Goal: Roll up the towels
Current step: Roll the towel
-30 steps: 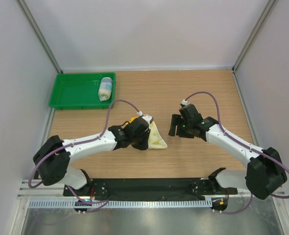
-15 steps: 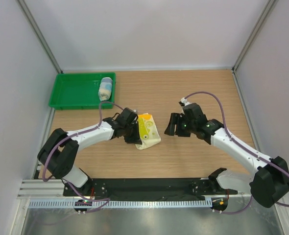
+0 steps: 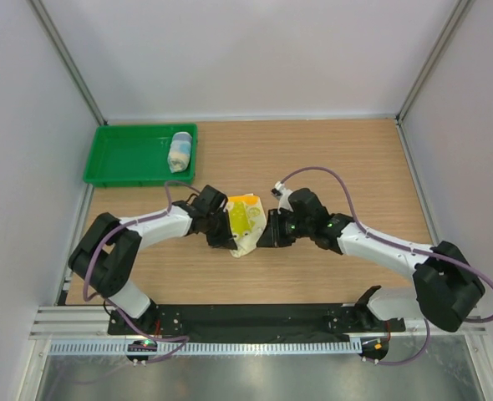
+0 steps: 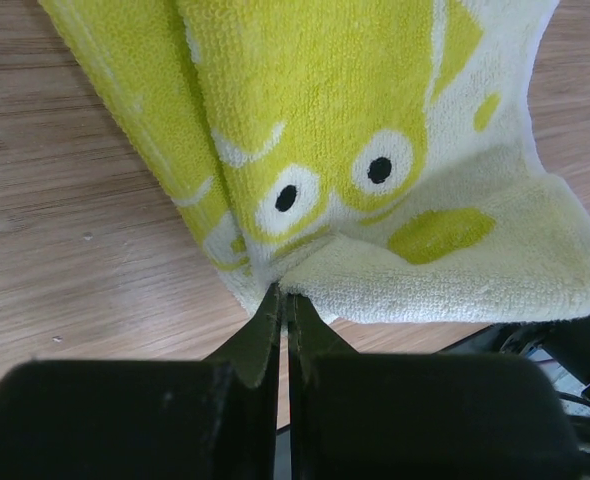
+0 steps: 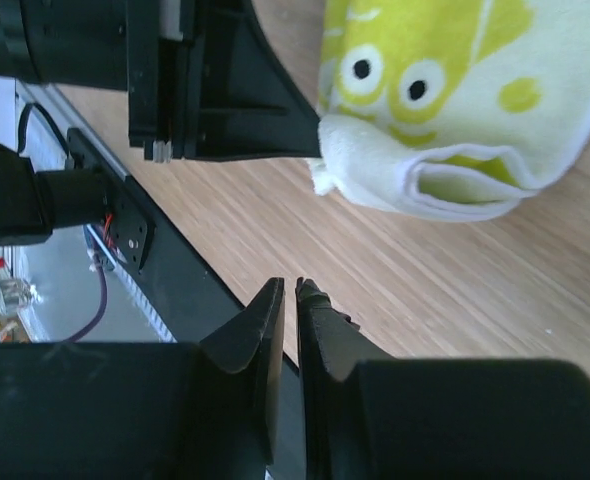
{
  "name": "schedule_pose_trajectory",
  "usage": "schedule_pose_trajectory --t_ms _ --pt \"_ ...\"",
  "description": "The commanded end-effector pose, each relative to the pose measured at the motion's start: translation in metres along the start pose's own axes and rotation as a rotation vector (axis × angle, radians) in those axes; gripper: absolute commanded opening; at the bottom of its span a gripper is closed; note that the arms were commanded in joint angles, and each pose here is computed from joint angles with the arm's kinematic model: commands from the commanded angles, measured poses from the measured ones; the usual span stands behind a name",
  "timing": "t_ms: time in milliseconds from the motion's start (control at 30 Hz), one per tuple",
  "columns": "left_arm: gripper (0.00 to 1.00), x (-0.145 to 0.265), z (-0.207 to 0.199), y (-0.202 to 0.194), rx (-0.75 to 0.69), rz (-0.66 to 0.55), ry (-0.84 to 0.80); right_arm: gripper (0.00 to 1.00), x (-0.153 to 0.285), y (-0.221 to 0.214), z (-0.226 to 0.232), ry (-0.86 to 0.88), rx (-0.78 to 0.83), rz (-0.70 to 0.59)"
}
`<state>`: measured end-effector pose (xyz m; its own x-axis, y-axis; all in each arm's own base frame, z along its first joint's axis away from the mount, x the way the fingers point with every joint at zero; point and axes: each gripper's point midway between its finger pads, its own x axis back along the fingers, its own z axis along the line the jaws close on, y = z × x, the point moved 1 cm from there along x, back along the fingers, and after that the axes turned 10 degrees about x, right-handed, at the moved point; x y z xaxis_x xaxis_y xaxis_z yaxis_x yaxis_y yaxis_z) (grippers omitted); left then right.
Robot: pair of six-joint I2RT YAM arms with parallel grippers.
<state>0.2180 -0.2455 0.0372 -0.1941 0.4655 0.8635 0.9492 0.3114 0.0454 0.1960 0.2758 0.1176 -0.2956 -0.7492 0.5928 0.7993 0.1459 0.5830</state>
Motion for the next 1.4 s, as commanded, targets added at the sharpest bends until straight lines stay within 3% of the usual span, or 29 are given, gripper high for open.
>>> schedule_pose_trajectory --t_ms 0,433,700,900,1000,1167,1367 --pt "0.0 -0.001 -0.001 0.006 -0.004 0.006 0.002 0.17 -0.011 0.019 0.025 0.084 0.072 -0.055" --pt "0.0 0.002 -0.007 0.011 -0.047 0.032 -0.003 0.14 -0.053 0.036 -0.036 -0.01 0.036 -0.055" --pt "0.0 0.003 -0.012 0.007 -0.086 0.081 -0.016 0.11 -0.067 0.015 -0.079 -0.04 -0.048 -0.017" --pt "0.17 0.011 -0.018 0.015 -0.147 0.077 0.004 0.1 -0.073 -0.006 -0.087 -0.043 -0.09 0.011" --pt "0.21 0.021 -0.014 0.028 -0.182 0.027 0.083 0.08 -0.071 -0.014 -0.092 -0.069 -0.103 0.026" --pt "0.2 0.043 0.012 0.063 -0.22 -0.123 0.325 0.08 -0.066 -0.025 -0.1 -0.118 -0.11 0.052" --pt "0.11 0.052 0.023 0.081 -0.23 -0.206 0.444 0.08 -0.063 -0.026 -0.102 -0.141 -0.125 0.057"
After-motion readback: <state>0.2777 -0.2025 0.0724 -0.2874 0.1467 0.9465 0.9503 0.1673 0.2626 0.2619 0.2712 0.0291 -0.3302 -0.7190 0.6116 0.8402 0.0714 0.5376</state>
